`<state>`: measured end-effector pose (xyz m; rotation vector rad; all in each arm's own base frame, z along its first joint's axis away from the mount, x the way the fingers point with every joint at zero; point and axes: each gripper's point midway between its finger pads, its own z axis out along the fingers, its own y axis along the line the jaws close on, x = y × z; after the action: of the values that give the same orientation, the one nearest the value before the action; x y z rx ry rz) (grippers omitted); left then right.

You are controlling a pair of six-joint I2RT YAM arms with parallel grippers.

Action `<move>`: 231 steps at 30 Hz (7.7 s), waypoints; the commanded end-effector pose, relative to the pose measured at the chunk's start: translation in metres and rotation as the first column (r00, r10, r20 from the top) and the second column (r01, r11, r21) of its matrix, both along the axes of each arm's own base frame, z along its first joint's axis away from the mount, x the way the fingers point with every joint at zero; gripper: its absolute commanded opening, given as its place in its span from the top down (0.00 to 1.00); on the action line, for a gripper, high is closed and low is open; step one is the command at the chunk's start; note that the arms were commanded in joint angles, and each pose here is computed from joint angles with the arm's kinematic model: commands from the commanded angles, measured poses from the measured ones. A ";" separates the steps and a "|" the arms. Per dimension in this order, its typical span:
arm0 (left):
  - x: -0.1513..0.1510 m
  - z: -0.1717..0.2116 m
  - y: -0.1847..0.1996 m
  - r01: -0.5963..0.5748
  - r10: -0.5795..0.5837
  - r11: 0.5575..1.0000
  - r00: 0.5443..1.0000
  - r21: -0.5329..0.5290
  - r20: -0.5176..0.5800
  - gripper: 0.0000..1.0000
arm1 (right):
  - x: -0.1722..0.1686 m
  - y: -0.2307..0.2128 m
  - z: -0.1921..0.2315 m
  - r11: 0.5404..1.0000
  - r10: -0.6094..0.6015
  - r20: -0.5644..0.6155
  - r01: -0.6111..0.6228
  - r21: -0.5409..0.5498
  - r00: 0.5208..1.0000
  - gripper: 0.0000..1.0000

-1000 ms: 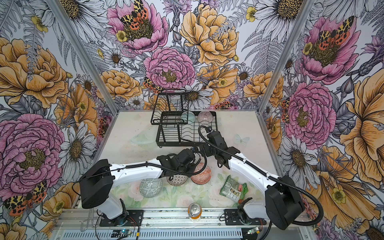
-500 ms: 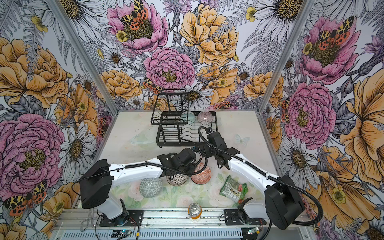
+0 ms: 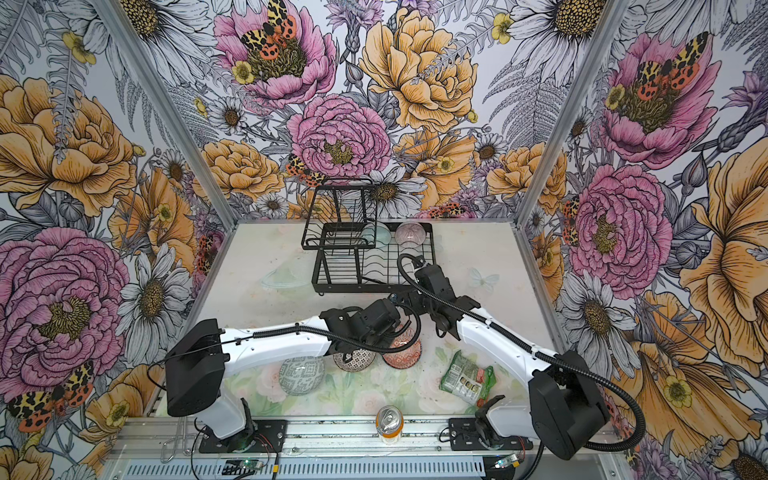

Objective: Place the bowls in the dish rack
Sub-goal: 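Lower the left gripper and grasp the rim of the orange-patterned bowl, then lift the orange-patterned bowl toward the right gripper while the right gripper approaches, then grasp the bowl with the right gripper while the left gripper opens and releases it, then carry the orange-patterned bowl with the right gripper into the lower rack tier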

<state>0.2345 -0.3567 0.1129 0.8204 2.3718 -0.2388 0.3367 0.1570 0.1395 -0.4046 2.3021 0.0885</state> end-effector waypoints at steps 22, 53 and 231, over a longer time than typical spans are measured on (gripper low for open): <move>-0.010 -0.025 0.002 0.000 0.002 0.999 0.998 0.037 -0.067 0.83 | 0.001 -0.003 0.012 1.000 -0.008 0.033 0.007 0.030 0.999 0.00; 0.026 0.030 0.001 -0.034 0.037 0.989 0.999 -0.143 0.018 1.00 | 0.001 -0.012 0.021 0.998 -0.035 0.047 0.032 0.059 0.998 0.01; 0.088 0.117 0.125 -0.156 0.254 0.910 0.943 -0.384 0.218 0.01 | 0.235 0.101 0.034 0.675 0.659 0.594 -0.015 -0.737 0.461 1.00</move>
<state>0.3204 -0.2341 0.2155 0.3955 2.0832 -0.4314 0.5664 0.2475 0.1459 -1.1422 1.1920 -0.6587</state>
